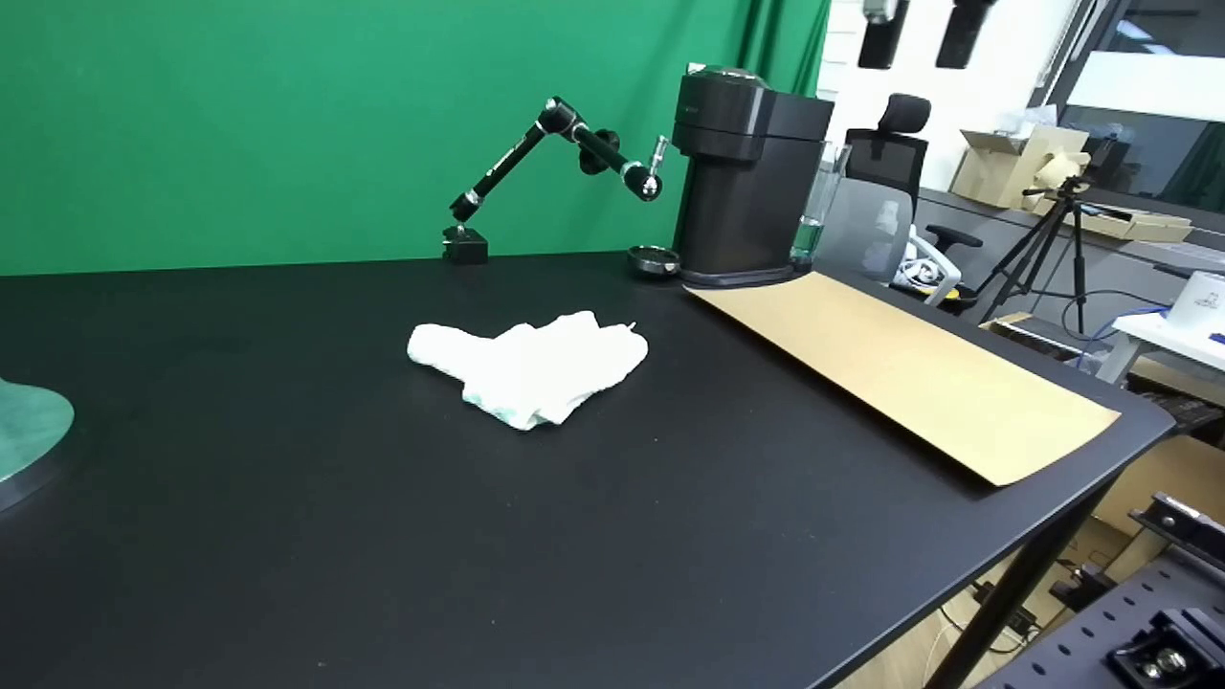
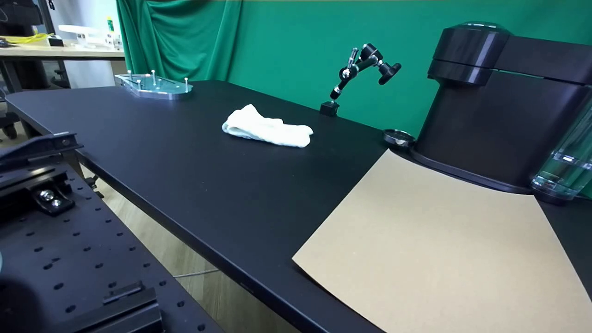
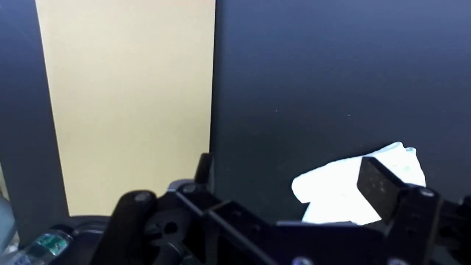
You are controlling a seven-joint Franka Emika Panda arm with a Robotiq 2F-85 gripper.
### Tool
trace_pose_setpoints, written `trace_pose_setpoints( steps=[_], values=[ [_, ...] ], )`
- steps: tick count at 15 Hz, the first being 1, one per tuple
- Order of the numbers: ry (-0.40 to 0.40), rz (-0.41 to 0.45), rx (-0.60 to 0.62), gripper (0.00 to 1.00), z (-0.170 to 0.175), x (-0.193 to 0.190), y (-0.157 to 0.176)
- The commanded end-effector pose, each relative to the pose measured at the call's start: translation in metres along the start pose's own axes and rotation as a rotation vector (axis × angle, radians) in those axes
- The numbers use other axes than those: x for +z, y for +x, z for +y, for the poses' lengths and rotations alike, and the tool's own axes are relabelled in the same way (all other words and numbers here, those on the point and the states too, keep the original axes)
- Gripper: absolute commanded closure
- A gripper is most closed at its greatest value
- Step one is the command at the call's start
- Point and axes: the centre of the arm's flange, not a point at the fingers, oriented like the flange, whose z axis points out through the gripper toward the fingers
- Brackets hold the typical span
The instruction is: Pick up the towel and hang it on the object
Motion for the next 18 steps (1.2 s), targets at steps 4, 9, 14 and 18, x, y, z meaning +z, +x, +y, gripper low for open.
trace_pose_setpoints(
  steps=[4,9,14,18],
  values=[
    [-0.034,0.165,-0.230,0.00,-0.086,0.064,0.071],
    [-0.062,0.208,-0.345,0.00,-0.116,0.090,0.073],
    [-0.070,0.203,-0.374,0.00,-0.122,0.110,0.082],
    [-0.051,0.116,-0.495,0.00,-0.137,0.147,0.091]
  ],
)
